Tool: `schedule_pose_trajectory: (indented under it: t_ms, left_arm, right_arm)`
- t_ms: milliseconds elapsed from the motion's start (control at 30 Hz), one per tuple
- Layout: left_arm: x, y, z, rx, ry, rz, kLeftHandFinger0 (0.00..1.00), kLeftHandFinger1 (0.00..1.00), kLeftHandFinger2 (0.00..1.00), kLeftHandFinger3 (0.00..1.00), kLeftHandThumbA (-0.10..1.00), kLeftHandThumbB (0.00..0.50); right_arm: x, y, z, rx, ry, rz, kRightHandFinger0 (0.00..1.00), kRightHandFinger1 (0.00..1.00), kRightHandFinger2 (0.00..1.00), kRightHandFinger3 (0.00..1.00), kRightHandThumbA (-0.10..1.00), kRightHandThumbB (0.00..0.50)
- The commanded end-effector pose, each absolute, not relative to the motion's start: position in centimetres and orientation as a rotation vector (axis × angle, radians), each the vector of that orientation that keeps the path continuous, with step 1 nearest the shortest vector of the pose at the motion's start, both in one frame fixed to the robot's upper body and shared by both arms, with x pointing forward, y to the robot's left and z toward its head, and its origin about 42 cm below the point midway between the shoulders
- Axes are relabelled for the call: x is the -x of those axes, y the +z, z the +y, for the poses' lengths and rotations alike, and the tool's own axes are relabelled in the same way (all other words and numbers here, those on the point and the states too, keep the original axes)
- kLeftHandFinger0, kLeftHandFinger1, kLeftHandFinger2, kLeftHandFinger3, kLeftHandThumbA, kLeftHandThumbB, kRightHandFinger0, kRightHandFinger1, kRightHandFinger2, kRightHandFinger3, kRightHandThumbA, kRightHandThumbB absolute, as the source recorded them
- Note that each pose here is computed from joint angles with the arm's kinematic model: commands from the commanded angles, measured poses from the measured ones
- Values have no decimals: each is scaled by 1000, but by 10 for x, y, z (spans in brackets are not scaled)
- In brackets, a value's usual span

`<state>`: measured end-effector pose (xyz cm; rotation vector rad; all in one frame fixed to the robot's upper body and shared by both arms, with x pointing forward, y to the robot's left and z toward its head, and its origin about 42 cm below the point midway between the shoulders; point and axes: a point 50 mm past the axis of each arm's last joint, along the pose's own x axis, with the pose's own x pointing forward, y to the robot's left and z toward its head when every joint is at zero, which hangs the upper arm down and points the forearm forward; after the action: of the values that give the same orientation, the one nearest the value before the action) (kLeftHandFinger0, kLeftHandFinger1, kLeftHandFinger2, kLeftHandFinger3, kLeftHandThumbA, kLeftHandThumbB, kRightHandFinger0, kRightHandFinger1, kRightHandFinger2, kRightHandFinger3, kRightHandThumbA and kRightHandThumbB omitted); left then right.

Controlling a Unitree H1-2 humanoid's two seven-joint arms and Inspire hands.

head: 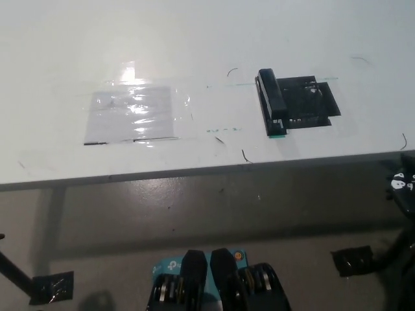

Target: A stapler is kept infront of the robot on the black mark on the desk and the robot uses its right hand to lift the top of the stapler to open it

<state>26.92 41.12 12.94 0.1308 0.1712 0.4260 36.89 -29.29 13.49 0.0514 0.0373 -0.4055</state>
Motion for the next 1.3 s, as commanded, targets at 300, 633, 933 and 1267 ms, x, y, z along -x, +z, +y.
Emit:
schedule_pose_trajectory:
  t_ms: [300, 633, 933, 1267]
  left_arm:
    - [-269, 138, 408, -134, 429, 133, 268, 258, 451, 689, 397, 0]
    - [-274, 140, 407, -122, 418, 122, 226, 243, 460, 701, 392, 0]
    - [-274, 141, 406, -115, 417, 124, 222, 225, 460, 720, 383, 0]
    - [-279, 147, 407, -119, 425, 108, 196, 220, 454, 731, 393, 0]
  right_arm:
    - [-418, 222, -260, -119, -327, -167, 254, 295, 425, 718, 173, 0]
    - [-451, 257, -197, -335, -131, -107, 419, 451, 571, 853, 170, 0]
    - [-453, 242, -173, -701, -48, 91, 799, 848, 1000, 1000, 357, 0]
    - [-448, 231, -160, -863, -164, 207, 872, 928, 1000, 1000, 399, 0]
